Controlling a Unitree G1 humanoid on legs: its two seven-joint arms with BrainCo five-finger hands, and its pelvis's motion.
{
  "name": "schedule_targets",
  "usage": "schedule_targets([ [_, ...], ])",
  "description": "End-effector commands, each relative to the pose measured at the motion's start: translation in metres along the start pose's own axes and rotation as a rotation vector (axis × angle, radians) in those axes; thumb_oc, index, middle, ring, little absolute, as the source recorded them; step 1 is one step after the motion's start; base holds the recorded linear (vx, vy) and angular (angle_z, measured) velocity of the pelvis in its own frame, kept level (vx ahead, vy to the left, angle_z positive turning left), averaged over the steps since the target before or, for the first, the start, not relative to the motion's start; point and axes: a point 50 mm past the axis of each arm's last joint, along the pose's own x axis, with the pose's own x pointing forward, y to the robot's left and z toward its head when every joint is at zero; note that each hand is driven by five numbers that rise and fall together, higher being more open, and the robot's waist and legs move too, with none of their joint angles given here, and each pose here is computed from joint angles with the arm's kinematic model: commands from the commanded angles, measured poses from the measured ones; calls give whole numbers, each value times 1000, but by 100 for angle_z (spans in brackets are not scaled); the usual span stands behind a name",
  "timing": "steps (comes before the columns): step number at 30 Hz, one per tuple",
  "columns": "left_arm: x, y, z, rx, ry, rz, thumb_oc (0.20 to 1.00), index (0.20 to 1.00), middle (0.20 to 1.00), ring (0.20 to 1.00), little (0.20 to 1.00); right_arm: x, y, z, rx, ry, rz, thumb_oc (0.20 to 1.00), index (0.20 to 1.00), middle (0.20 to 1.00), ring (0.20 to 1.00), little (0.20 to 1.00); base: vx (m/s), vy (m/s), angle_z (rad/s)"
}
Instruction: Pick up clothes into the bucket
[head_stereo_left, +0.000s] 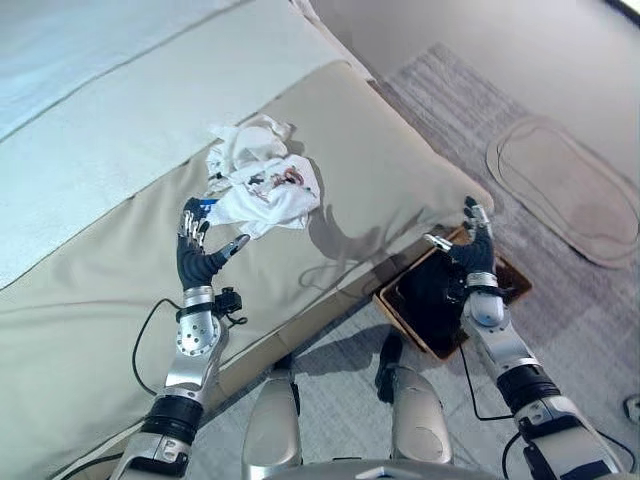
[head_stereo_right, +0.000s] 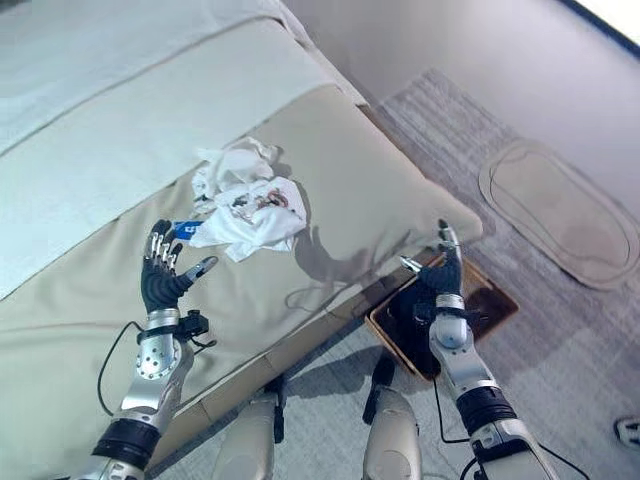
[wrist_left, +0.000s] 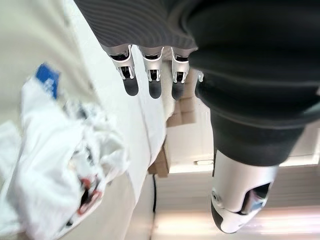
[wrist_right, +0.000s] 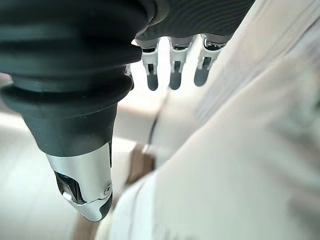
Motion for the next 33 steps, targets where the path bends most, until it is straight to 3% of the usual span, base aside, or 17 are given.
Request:
schedule_targets([
  [1, 20, -4, 18, 151, -130, -44, 1000, 1000, 1000, 1000, 1000, 4, 13, 18, 67, -93, 60, 1000, 1000, 1000, 1000, 1000, 145, 239, 90],
  [11, 18, -1, 12, 376, -139, -137, 1000, 1000, 1000, 1000, 1000, -3, 26, 8, 134, -26, 103, 1000, 1000, 1000, 1000, 1000, 126, 215, 21],
  [17, 61, -20, 46, 534, -335, -156, 1000, 1000, 1000, 1000, 1000, 16, 28, 35, 247, -120, 59, 1000, 1000, 1000, 1000, 1000, -81, 1, 32],
  [33, 126, -48, 112, 791, -595, -28, 1000, 1000, 1000, 1000, 1000, 45, 26, 90, 278, -326, 14, 1000, 1000, 1000, 1000, 1000, -70, -26, 2],
])
